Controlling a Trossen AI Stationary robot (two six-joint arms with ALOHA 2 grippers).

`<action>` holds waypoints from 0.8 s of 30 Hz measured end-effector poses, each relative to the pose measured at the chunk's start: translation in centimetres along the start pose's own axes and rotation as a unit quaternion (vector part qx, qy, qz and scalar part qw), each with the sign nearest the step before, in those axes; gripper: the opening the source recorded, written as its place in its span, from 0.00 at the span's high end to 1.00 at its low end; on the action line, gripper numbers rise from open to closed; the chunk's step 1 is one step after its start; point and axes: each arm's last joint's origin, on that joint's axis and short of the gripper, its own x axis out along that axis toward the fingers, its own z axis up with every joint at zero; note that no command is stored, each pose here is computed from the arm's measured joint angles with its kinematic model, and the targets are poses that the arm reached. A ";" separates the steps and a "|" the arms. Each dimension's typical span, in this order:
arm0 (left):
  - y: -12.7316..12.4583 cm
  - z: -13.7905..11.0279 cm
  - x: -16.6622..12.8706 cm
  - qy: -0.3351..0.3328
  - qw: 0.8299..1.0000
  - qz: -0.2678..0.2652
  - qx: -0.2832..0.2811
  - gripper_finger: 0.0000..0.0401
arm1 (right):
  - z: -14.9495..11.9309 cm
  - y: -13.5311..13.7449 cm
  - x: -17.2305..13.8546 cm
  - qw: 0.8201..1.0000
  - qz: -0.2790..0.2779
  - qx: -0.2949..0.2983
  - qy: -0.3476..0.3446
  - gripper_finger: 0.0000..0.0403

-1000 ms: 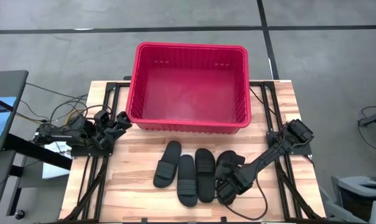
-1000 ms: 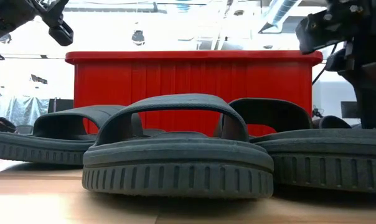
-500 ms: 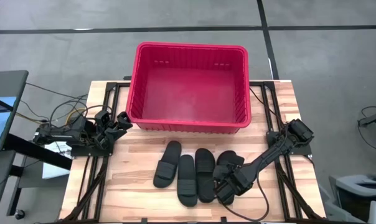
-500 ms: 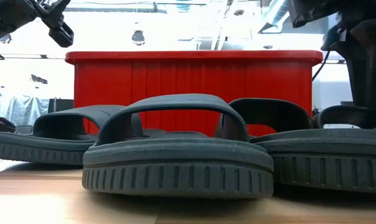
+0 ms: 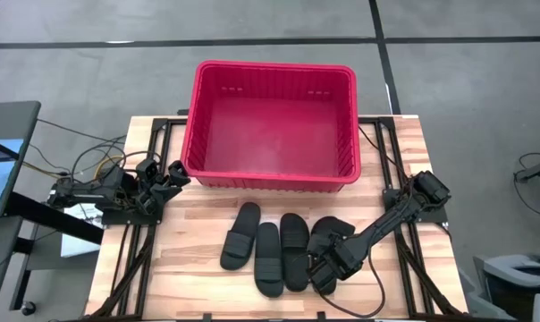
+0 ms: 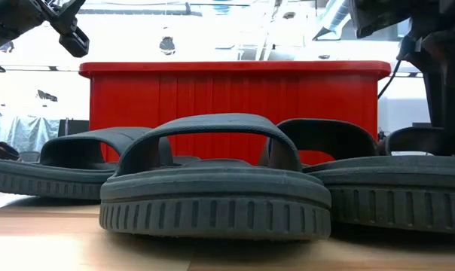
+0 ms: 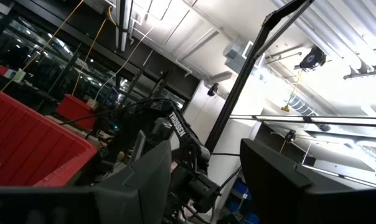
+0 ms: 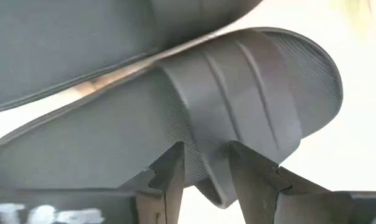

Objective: Pick and place slides into bin
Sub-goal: Put the black slide into the red bin

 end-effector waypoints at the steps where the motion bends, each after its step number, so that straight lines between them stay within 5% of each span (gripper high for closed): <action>1: 0.0 0.0 0.0 0.000 1.000 0.000 0.000 0.54 | 0.0 0.0 0.0 1.000 -0.001 0.003 0.000 0.71; 17: 0.0 0.0 0.0 0.000 1.000 0.000 0.000 0.54 | 0.6 -0.6 0.3 0.999 -0.013 0.048 0.010 0.72; 24: 0.0 0.0 0.0 0.000 1.000 0.000 0.000 0.54 | 1.5 -0.7 0.5 0.998 0.004 0.063 0.011 0.94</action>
